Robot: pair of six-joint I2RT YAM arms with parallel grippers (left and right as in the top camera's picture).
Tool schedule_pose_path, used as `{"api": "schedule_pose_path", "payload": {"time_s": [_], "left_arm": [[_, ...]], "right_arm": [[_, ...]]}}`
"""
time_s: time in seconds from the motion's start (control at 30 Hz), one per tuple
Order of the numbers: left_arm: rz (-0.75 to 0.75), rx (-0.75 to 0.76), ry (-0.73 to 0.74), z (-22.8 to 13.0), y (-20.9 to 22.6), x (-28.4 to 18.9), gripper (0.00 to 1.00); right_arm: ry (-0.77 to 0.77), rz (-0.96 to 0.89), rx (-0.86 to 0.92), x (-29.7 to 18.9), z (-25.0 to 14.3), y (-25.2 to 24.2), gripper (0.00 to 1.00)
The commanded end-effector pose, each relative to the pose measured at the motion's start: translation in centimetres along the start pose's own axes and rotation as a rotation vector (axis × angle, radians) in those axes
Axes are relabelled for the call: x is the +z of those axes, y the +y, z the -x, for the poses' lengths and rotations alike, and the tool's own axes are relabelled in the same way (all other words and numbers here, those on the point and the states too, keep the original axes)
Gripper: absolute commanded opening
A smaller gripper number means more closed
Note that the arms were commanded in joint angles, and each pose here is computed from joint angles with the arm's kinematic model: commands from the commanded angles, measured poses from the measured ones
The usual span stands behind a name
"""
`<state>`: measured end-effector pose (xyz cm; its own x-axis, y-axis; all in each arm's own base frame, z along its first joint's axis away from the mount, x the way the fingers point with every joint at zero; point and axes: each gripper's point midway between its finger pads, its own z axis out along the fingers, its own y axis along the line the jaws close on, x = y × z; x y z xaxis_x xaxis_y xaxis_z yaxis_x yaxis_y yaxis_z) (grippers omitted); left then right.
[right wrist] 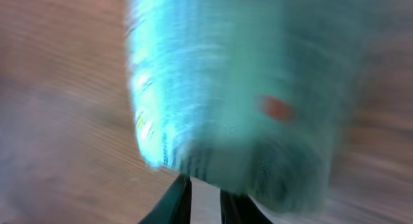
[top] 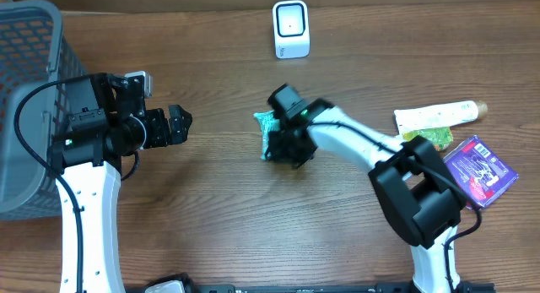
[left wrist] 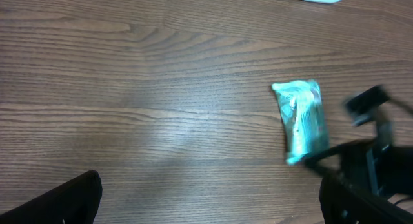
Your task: Scan the item barcode
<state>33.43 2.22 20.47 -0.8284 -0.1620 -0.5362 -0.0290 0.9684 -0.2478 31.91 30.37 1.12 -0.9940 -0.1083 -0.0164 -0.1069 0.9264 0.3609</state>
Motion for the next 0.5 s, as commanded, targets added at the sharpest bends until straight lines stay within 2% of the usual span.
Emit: {"api": "schedule_pose_path", "payload": {"time_s": [0.0, 0.13, 0.2, 0.33, 0.4, 0.47], "left_arm": [[-0.017, 0.018, -0.017, 0.5, -0.5, -0.4, 1.0], [-0.017, 0.018, -0.017, 0.5, -0.5, -0.4, 1.0], [-0.016, 0.018, -0.017, 0.5, -0.5, -0.4, 1.0], [-0.016, 0.018, -0.017, 0.5, -0.5, -0.4, 1.0], [-0.017, 0.018, -0.017, 0.5, -0.5, -0.4, 1.0], [-0.017, 0.018, -0.017, 0.5, -0.5, -0.4, 0.99]], "right_arm": [[-0.127, -0.157, 0.029, -2.4, 3.8, -4.3, 0.19], [-0.225, -0.24, 0.017, -4.0, 6.9, -8.0, 0.2], [-0.284, -0.202, -0.029, -4.9, 9.3, -9.0, 0.26], [-0.26, 0.002, -0.048, -5.5, 10.0, -7.7, 0.39], [-0.213, 0.144, -0.036, -5.9, 9.4, -6.5, 0.52], [-0.149, 0.292, -0.017, -6.6, 8.4, -5.3, 0.59]]}}
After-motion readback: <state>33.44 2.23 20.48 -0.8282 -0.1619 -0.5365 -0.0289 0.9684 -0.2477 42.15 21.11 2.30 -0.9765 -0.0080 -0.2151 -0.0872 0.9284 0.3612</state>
